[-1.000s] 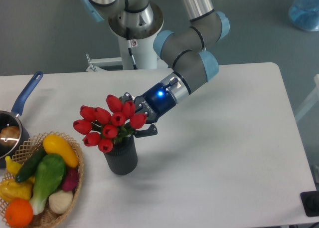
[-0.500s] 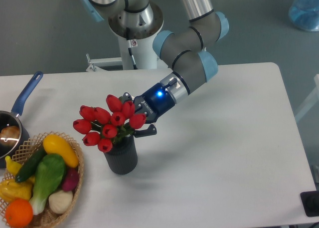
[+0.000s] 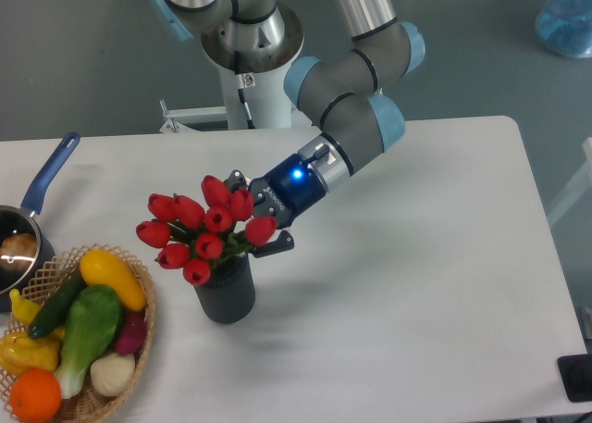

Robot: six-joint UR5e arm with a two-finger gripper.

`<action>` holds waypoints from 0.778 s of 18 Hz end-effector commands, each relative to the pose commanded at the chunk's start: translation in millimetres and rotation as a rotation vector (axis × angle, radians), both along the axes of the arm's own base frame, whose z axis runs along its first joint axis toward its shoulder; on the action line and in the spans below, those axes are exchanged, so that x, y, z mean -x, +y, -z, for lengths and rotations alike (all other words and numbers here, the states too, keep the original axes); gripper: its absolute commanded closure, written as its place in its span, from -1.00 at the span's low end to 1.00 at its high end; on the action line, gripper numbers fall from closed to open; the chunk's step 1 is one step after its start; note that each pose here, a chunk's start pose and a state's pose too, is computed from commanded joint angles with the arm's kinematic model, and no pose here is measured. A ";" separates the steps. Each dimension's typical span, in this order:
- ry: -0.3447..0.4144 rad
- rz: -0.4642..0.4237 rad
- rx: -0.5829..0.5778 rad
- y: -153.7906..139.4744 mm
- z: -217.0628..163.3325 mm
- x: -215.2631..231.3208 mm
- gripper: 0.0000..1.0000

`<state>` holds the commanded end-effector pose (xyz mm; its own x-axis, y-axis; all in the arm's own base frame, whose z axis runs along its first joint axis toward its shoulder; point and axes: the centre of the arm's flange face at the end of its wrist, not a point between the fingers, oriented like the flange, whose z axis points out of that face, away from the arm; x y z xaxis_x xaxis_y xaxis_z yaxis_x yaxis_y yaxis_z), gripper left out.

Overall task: Insert the flowers into the vase
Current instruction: 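Push the tulip stems further down into the vase, then open the gripper to release the tulip stems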

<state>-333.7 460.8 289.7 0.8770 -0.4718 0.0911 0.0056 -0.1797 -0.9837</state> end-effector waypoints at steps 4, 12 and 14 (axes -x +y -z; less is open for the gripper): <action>0.005 0.003 -0.003 0.7 1.6 -0.4 -0.07; 0.005 0.003 -0.003 0.5 2.2 -0.7 -0.22; 0.007 0.003 -0.004 0.7 1.6 -0.4 -0.32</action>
